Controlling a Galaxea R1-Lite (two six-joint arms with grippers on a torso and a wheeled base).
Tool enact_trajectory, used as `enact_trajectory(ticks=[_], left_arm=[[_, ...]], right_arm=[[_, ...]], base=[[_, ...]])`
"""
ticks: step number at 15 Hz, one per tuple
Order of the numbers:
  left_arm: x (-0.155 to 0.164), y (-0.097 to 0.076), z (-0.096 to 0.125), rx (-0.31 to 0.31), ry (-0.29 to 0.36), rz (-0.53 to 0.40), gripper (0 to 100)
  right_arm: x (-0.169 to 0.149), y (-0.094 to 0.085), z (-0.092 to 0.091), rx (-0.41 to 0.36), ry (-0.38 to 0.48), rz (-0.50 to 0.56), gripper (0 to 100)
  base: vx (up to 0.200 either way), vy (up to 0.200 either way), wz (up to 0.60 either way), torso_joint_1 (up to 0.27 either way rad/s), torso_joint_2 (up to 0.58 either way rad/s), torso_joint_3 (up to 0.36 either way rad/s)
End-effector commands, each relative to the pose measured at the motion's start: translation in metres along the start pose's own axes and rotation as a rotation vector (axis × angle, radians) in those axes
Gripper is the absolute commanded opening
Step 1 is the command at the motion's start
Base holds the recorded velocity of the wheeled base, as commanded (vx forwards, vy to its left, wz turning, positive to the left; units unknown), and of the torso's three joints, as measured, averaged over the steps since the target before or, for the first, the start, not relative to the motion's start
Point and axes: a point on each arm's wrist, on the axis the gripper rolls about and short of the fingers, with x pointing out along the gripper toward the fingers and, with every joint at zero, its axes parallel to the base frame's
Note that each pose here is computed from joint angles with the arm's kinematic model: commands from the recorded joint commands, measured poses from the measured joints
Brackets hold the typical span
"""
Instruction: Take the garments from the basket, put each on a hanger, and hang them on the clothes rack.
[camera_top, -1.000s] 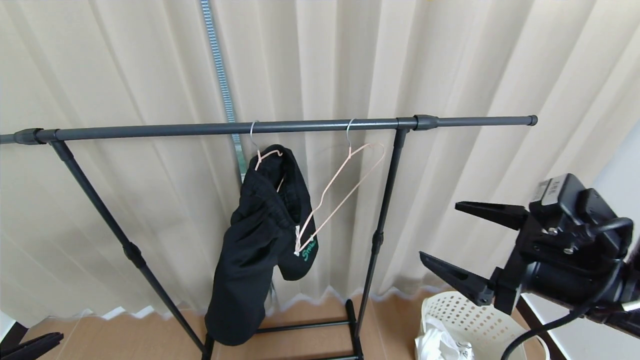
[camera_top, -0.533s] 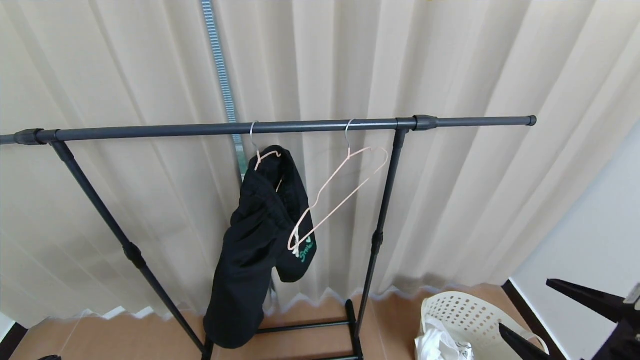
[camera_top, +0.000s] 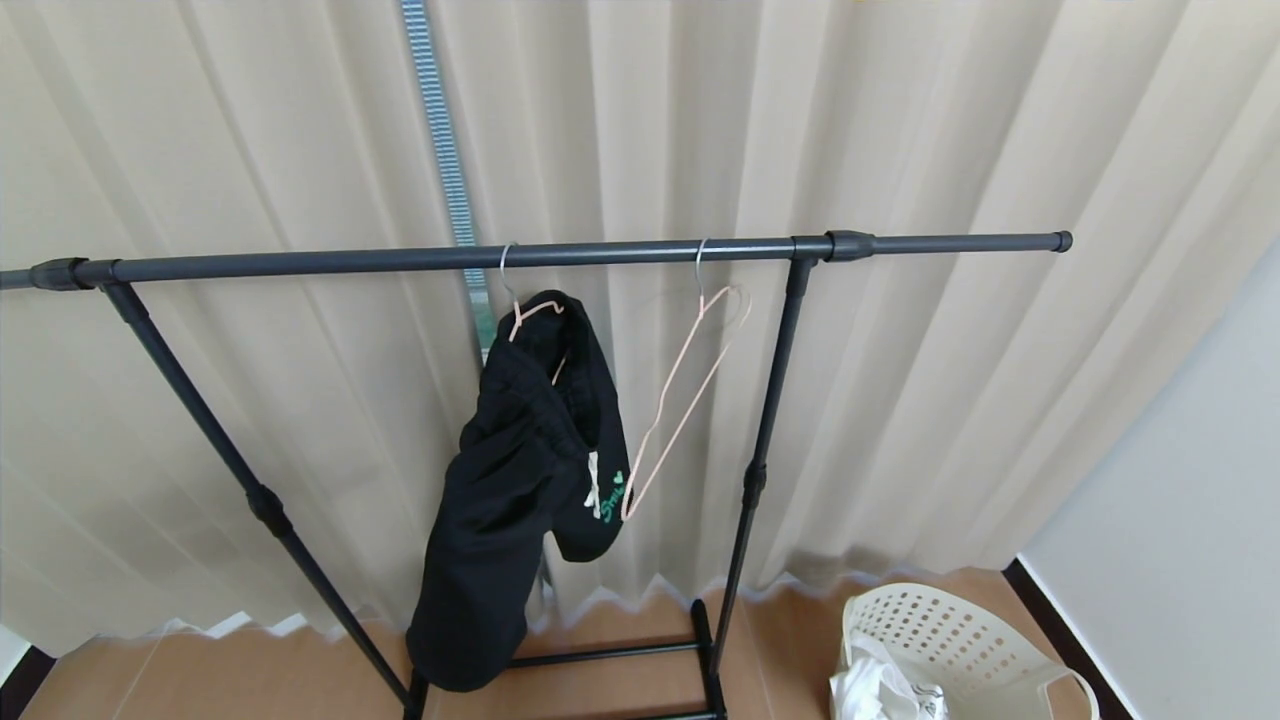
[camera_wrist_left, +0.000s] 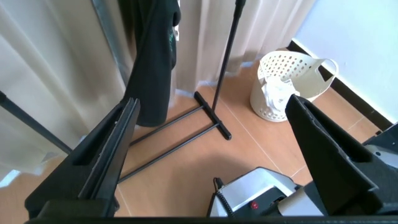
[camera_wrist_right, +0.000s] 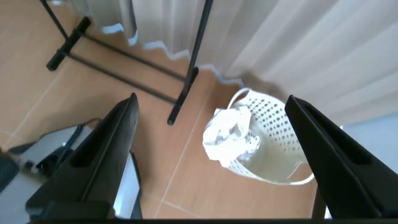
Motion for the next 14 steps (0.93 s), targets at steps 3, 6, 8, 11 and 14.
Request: enact_trajectory(ticks=[3, 6, 8, 11, 14], left_arm=[[0.001, 0.0, -0.01, -0.005, 0.026, 0.001, 100], [0.0, 0.0, -0.011, -0.013, 0.026, 0.016, 100], [0.0, 0.0, -0.011, -0.015, 0.029, 0.03, 100], [0.0, 0.001, -0.013, -0.003, 0.032, 0.105, 100], [-0.009, 0.002, -0.016, 0.142, -0.031, 0.288, 100]], right_arm=[[-0.019, 0.0, -0.015, 0.118, -0.153, 0.036, 100], [-0.026, 0.0, -0.019, 0.179, -0.233, -0.099, 100], [-0.028, 0.001, -0.02, 0.206, -0.259, -0.178, 100], [-0.031, 0.003, -0.022, 0.231, -0.289, -0.258, 100], [-0.031, 0.003, -0.022, 0.236, -0.299, -0.275, 100]], base=[[0.0, 0.0, 0.0, 0.0, 0.0, 0.0], [0.0, 0.0, 0.0, 0.0, 0.0, 0.0], [0.0, 0.0, 0.0, 0.0, 0.0, 0.0], [0.0, 0.0, 0.0, 0.0, 0.0, 0.0], [0.0, 0.0, 0.0, 0.0, 0.0, 0.0]])
